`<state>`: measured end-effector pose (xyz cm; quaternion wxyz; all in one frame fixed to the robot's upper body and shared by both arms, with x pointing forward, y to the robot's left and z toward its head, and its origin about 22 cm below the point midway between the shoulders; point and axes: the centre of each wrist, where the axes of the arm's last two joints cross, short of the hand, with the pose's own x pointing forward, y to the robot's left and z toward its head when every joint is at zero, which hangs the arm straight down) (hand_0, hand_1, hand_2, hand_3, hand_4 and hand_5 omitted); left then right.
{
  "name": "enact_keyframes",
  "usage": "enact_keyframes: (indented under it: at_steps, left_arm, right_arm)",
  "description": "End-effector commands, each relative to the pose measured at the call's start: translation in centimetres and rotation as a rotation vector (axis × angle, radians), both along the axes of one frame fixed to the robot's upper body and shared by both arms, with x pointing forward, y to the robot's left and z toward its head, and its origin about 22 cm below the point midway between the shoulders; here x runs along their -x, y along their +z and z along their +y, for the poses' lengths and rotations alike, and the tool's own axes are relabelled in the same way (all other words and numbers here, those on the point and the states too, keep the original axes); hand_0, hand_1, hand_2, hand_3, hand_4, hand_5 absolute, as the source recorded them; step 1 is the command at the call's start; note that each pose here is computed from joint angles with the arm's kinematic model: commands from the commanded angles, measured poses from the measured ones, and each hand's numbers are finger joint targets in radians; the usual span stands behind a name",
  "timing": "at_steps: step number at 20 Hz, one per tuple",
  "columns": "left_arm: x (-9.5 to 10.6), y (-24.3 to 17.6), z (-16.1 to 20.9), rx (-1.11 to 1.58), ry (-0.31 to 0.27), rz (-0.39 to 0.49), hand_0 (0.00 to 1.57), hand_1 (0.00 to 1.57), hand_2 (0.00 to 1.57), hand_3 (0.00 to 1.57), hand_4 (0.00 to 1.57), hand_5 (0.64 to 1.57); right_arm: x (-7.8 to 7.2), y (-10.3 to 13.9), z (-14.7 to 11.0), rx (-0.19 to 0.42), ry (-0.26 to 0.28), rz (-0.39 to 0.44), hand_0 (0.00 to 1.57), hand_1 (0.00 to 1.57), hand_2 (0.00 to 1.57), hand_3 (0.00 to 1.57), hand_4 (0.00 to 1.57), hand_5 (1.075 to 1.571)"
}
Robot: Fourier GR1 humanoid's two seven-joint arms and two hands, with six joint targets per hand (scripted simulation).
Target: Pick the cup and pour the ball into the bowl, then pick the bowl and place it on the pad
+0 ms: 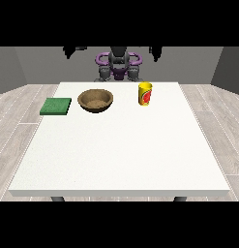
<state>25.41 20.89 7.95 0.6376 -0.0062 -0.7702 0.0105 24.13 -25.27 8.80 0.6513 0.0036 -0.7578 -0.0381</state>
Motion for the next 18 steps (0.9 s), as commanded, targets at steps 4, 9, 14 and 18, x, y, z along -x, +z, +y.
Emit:
enact_keyframes:
  at_steps: [4,9,14,18]
  left_arm:
    - [-0.4,-5.2,3.8,-0.053,0.058,-0.091,0.00,0.00,0.00,0.00,0.53,1.491]
    - [-1.6,-9.0,4.1,-0.079,0.034,-0.072,0.00,0.00,0.00,0.00,0.25,1.475]
    - [-2.9,-12.2,4.2,-0.081,0.001,0.010,0.00,0.00,0.00,0.00,0.00,1.441]
    - [-2.9,-14.6,4.0,-0.096,0.002,0.054,0.00,0.00,0.00,0.00,0.16,1.432]
  right_arm:
    - [0.0,-1.5,-3.1,-0.009,-0.002,-0.103,0.00,0.00,0.00,0.00,0.69,1.551]
    - [-1.2,-1.1,-4.7,0.000,0.017,-0.129,0.00,0.00,0.00,0.00,0.68,1.555]
    - [-1.7,-2.1,-6.4,0.000,0.032,-0.060,0.00,0.00,0.00,0.00,0.67,1.560]
    - [-1.8,-3.7,-7.1,-0.001,-0.010,-0.022,0.00,0.00,0.00,0.00,0.67,1.562]
